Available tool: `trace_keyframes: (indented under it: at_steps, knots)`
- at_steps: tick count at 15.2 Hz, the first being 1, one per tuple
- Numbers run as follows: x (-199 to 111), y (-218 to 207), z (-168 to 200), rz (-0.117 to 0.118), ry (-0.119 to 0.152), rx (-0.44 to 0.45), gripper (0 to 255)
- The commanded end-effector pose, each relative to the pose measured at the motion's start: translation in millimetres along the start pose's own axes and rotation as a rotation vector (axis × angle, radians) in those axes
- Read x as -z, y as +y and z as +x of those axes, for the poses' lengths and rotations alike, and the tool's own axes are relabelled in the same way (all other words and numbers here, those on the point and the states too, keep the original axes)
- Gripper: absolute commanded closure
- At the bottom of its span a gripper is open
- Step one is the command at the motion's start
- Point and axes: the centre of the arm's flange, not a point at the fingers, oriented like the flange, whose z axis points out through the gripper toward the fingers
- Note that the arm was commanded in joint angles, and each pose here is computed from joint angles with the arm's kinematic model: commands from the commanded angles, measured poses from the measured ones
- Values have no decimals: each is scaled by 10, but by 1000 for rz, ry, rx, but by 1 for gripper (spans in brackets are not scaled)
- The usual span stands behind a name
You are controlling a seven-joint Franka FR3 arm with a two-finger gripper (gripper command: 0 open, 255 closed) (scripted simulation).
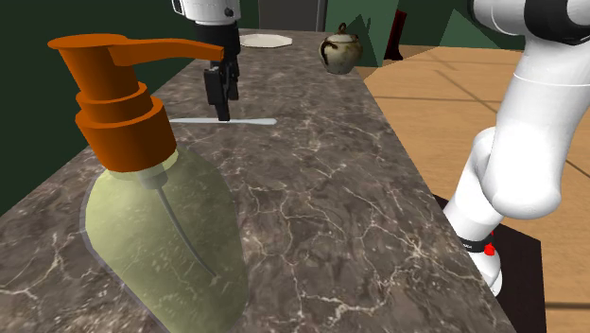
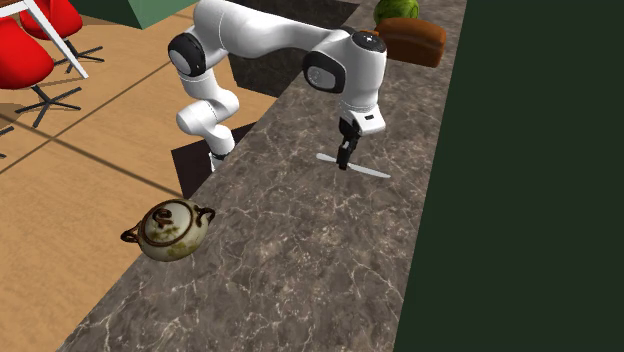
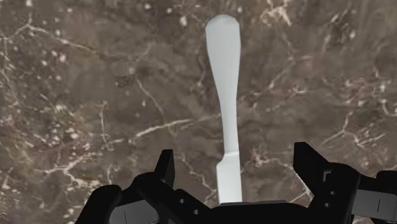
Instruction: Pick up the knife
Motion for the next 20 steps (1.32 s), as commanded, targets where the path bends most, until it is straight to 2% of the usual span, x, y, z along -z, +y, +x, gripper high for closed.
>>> trace_keyframes:
  at_steps: [1, 4, 5, 14, 20]
  knots:
    - [-110, -5, 13, 0, 1, 0, 0]
    - [-193, -7, 13, 0, 1, 0, 0]
    - [-195, 2, 7, 0, 1, 0, 255]
    - [-193, -7, 13, 0, 1, 0, 255]
    - [124, 2, 12, 0, 1, 0, 255]
